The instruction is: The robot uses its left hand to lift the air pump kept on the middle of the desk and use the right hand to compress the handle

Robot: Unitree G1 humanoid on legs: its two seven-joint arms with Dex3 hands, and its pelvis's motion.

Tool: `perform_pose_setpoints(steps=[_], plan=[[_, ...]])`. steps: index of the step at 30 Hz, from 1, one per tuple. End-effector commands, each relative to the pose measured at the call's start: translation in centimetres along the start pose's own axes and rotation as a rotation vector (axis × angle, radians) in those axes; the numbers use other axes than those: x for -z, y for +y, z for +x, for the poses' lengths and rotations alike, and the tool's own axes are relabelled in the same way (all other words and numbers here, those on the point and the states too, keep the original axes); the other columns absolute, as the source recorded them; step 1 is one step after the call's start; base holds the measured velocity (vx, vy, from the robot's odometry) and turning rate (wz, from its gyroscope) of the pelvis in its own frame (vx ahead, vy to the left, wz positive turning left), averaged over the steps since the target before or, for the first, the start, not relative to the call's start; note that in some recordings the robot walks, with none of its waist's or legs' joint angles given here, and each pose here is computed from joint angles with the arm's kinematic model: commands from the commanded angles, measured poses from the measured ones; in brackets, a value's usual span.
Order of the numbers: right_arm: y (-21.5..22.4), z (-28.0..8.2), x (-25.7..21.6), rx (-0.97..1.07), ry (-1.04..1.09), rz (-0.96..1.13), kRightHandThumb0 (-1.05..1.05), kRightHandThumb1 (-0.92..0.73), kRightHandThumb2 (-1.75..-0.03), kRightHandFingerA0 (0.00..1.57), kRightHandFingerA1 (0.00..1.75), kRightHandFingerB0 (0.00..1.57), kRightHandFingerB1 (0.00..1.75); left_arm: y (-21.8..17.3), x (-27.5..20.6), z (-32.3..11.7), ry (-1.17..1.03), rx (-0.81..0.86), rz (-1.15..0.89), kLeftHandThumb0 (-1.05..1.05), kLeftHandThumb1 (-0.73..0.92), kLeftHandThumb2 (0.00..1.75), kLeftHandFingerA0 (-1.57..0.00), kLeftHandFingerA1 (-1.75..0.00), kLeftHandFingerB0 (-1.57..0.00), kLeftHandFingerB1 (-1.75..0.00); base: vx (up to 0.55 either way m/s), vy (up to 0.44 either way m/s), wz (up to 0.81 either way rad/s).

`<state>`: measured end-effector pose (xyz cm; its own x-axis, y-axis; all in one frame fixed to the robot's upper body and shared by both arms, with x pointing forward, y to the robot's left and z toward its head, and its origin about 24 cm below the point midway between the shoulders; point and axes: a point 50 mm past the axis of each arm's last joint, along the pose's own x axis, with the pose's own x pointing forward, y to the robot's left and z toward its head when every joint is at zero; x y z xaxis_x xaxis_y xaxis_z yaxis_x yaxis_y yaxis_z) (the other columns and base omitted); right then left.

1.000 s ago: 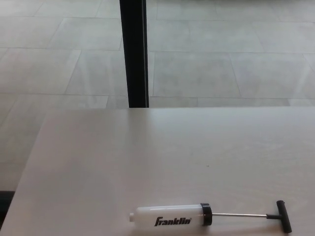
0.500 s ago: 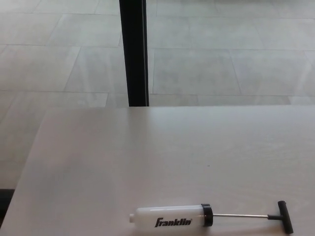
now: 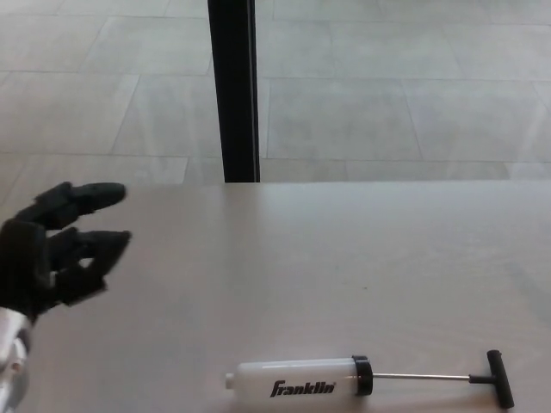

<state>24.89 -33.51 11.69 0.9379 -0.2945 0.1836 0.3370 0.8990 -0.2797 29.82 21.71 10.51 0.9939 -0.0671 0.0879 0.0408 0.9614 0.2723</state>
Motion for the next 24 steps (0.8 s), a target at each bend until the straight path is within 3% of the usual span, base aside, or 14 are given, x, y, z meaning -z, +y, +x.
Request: perform_pose_setpoints(steps=[1,7,14,15,17,18,21,22,24], plan=[[3.2,0.0,-0.6,-0.104,0.019,-0.068,-0.68,-0.92,-0.69,0.16,0.48,0.23,0.34,-6.3,-3.8,1.4,-0.063,0.081,0.366,-0.57,0.65,0.59,-0.57,-0.57,-0.56,-0.51,0.0,0.0,0.0],[3.6,0.6,-0.6,-0.12,0.038,-0.079,-0.67,-0.92,-0.7,0.19,0.41,0.26,0.34,-8.6,-4.4,1.5,-0.099,0.164,0.45,-0.64,0.67,0.6,-0.59,-0.6,-0.57,-0.51,0.0,0.0,0.0],[3.6,1.0,-0.5,-0.121,0.04,-0.079,-0.7,-0.91,-0.7,0.21,0.45,0.34,0.38,-11.2,-4.4,-0.2,-0.117,0.344,0.642,-0.71,0.71,0.61,-0.47,-0.6,-0.45,-0.47,0.0,0.0,0.0],[3.6,1.1,-0.5,-0.121,0.043,-0.083,-0.73,-0.92,-0.69,0.23,0.46,0.38,0.38,-11.6,-4.6,-0.5,-0.099,0.421,0.722,-0.79,0.61,1.02,-0.28,-0.6,-0.3,-0.53,0.0,0.0,0.0],[3.6,1.2,-0.6,-0.119,0.041,-0.083,-0.73,-0.92,-0.69,0.23,0.46,0.38,0.38,-11.6,-4.7,-0.5,-0.089,0.444,0.753,-0.79,0.61,1.02,-0.28,-0.6,-0.3,-0.53,0.0,0.0,0.0],[3.6,1.1,-0.6,-0.117,0.041,-0.085,-0.73,-0.92,-0.68,0.26,0.46,0.4,0.38,-11.8,-4.8,-0.7,-0.083,0.508,0.848,-0.78,0.76,0.63,-0.23,-0.54,-0.29,-0.39,0.0,0.0,0.0],[3.5,1.3,-0.8,-0.119,0.035,-0.088,-0.72,-0.92,-0.67,0.27,0.47,0.41,0.38,-12.0,-4.8,-0.9,-0.071,0.561,0.915,-0.84,0.76,0.63,-0.18,-0.55,-0.24,-0.37,0.0,0.0,0.0],[3.6,1.4,-0.8,-0.12,0.039,-0.089,-0.72,-0.92,-0.68,0.26,0.46,0.41,0.37,-12.1,-4.6,-1.0,-0.069,0.577,0.96,-0.85,0.59,1.02,-0.12,-0.57,-0.16,-0.48,0.0,0.0,0.0],[3.6,1.4,-0.7,-0.12,0.051,-0.076,-0.72,-0.91,-0.67,0.27,0.44,0.4,0.37,-12.4,-3.9,-1.2,-0.037,0.633,1.027,-0.9,0.59,1.04,-0.05,-0.54,-0.11,-0.46,0.0,0.0,0.0]])
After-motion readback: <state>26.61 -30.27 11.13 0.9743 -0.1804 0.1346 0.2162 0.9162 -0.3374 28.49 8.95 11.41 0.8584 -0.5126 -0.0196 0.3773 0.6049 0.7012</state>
